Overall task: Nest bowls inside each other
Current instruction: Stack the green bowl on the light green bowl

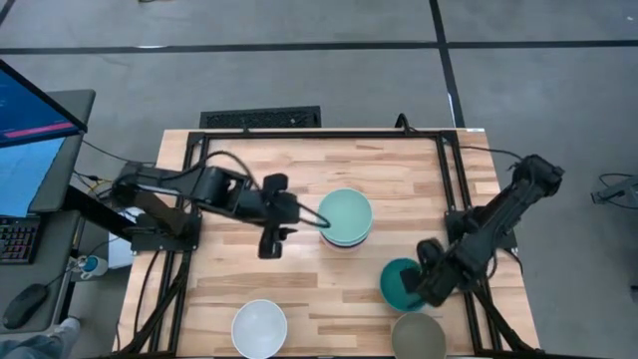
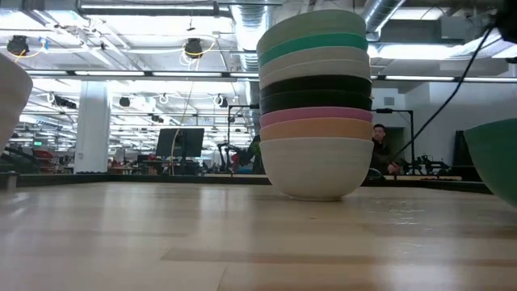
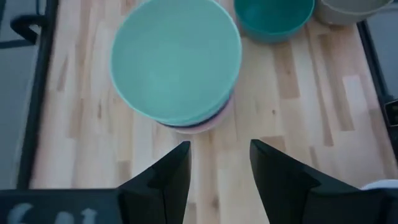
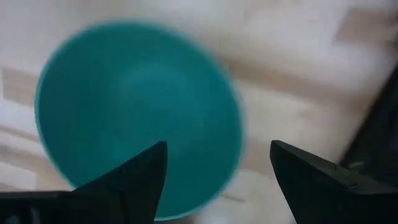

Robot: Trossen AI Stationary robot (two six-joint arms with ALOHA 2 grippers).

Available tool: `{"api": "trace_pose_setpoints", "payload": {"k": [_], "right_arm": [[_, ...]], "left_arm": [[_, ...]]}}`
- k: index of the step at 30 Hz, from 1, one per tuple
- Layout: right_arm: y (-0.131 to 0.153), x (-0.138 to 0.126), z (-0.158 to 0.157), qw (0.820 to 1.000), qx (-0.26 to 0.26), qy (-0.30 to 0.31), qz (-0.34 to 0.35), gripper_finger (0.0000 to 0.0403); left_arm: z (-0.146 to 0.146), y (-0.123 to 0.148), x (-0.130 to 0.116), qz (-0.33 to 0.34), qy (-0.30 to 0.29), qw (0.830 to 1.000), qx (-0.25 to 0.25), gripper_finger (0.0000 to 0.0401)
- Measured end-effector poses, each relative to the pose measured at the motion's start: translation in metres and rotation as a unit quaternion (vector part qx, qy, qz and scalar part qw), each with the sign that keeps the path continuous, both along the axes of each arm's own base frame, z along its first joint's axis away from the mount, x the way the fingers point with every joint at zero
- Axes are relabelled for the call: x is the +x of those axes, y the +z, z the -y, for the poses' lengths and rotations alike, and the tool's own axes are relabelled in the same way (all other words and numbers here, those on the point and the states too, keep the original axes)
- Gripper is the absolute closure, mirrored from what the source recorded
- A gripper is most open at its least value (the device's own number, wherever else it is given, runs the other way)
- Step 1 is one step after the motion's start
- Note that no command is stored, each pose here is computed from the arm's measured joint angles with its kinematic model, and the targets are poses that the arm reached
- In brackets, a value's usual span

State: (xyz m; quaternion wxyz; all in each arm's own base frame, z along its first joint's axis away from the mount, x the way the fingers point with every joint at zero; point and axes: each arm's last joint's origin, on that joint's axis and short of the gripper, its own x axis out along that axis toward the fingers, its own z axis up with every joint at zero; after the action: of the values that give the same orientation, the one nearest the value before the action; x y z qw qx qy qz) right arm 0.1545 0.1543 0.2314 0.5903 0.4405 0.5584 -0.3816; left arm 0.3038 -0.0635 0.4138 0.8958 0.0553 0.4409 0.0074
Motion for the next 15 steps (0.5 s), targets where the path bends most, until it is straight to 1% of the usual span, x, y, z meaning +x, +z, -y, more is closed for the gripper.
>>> {"api": "trace_pose_setpoints", "payload": {"k": [2, 4, 9, 11, 15], "right_arm": [[-0.011, 0.005, -0.013, 1.000, 0.007, -0.008, 0.004, 0.0097], [-0.023, 0.011, -0.024, 1.000, 0.003, -0.010, -0.001, 0.0097], [-0.050, 0.019, -0.035, 0.998, -0.019, -0.039, -0.039, 0.0100], [-0.055, 0.021, -0.037, 0.998, -0.017, -0.046, -0.050, 0.0111], [-0.058, 0.021, -0.039, 0.996, -0.011, -0.055, -0.062, 0.0157]], "left_arm": [[0.003, -0.007, -0.009, 0.007, 0.011, 1.000, -0.014, 0.0243], [0.005, -0.011, -0.020, 0.017, 0.025, 0.999, -0.028, 0.0243], [0.008, -0.022, -0.047, 0.023, 0.060, 0.997, -0.038, 0.0243], [0.010, -0.027, -0.058, 0.019, 0.073, 0.996, -0.047, 0.0243], [0.016, -0.041, -0.078, 0.007, 0.094, 0.994, -0.063, 0.0243]]}}
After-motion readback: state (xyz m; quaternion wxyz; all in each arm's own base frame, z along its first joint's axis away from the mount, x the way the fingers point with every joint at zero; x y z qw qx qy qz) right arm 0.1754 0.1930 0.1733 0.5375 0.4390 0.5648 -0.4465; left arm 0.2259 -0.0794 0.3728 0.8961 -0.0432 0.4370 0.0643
